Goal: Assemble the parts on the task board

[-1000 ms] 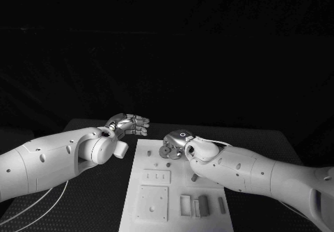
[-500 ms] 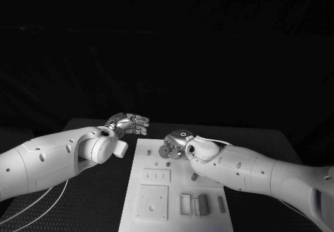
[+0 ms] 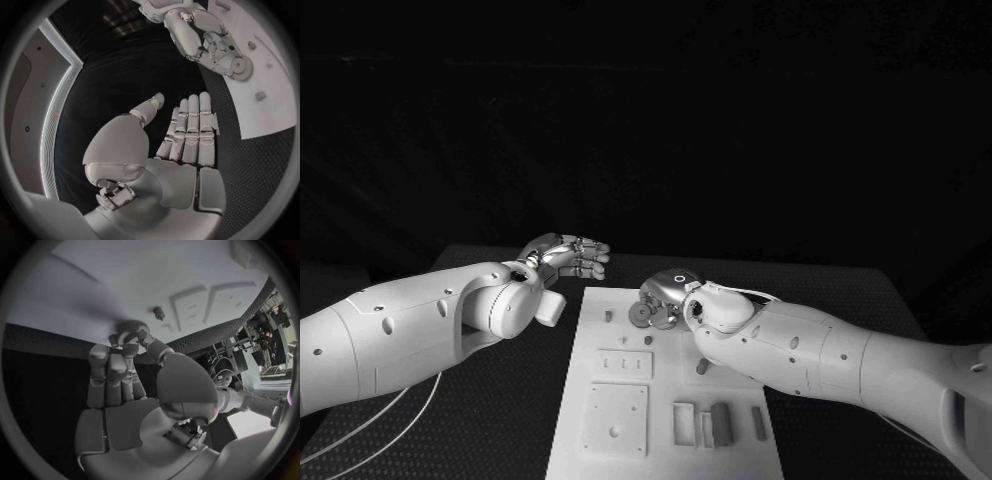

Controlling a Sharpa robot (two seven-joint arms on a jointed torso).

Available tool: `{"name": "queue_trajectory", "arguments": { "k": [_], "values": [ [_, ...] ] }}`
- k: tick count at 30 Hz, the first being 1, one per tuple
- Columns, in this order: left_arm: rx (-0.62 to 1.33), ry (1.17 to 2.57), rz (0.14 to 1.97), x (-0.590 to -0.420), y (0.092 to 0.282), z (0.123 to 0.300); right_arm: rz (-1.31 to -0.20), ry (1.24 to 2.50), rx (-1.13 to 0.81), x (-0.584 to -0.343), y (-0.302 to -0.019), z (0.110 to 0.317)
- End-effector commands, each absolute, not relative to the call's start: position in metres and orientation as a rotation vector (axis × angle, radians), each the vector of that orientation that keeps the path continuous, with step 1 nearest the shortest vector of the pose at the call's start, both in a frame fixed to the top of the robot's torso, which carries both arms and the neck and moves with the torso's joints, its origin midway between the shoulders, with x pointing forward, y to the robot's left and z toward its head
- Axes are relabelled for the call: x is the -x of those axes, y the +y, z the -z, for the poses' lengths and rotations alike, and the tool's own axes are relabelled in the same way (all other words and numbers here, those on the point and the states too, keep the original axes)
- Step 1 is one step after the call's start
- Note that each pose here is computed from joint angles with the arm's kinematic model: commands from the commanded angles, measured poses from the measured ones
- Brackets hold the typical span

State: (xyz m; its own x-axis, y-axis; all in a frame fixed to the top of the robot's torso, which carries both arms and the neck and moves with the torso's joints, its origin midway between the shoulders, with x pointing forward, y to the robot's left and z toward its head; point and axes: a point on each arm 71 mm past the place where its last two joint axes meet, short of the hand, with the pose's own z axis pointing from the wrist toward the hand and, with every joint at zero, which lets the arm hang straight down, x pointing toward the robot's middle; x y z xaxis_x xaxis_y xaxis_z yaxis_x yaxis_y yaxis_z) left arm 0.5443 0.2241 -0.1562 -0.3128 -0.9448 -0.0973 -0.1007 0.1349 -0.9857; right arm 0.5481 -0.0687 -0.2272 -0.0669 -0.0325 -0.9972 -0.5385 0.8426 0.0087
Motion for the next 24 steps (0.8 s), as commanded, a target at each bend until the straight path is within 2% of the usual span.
{"name": "queue_trajectory", "arguments": {
  "k": [1,24],
  "values": [
    [1.028,1.579,1.297,-0.544,0.222,0.154,-0.437,1.611,0.461,-0.548,-0.069,0.229],
    [1.029,1.577,1.294,-0.545,0.223,0.154,-0.434,1.658,0.435,-0.551,-0.079,0.232]
  ]
}}
